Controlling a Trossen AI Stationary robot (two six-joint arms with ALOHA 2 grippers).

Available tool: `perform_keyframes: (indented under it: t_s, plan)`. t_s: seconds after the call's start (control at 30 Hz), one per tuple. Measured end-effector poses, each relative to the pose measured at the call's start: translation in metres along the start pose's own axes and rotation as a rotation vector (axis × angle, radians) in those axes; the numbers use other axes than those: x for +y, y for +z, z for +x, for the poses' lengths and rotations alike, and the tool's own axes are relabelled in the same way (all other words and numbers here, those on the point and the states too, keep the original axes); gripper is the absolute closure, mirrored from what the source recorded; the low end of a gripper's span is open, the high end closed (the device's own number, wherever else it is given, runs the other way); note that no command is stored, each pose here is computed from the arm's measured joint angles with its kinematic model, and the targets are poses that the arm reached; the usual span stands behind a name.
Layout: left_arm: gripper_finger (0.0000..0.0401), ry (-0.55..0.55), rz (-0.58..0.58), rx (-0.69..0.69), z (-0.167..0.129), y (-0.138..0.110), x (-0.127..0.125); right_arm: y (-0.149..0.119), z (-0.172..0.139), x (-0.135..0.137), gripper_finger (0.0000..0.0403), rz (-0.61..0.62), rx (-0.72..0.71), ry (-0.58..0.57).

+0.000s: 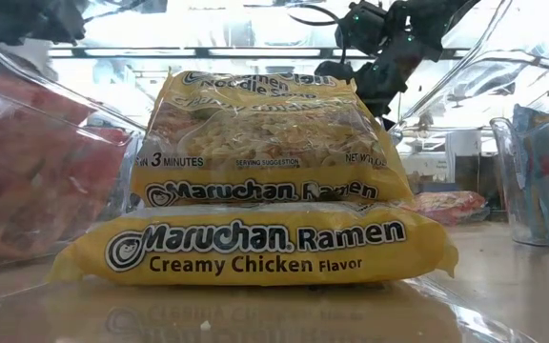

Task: Sort Maruchan noodles
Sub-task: Put the orange noodle pack into the left transparent bin

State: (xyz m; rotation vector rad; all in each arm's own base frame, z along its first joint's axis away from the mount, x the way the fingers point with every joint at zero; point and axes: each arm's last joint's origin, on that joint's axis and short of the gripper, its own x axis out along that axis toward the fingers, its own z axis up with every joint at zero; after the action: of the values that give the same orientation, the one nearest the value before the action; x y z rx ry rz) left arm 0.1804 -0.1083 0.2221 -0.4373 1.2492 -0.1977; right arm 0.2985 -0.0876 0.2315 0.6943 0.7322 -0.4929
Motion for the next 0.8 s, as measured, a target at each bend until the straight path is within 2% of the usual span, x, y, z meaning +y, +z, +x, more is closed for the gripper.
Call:
perform_keyframes:
  t_s: [0.27,0.6,0.8]
  plan:
    - [0.0322,-0.022,-0.075,0.001,-0.0003,0.0006,-0.0012,-0.0002,0.0001,-0.0001,0.0305,-0.018,0.001,-0.001]
    - [0.0258,-0.015,-0.107,0.035,0.0009,-0.0015,0.0002,-0.0027,0.0001,-0.0019,0.0305,-0.036,0.027,-0.018]
    - [0.0248,-0.009,-0.129,-0.019,-0.0066,0.0039,-0.0046,-0.0064,-0.0022,-0.0066,0.0305,-0.066,0.075,-0.052]
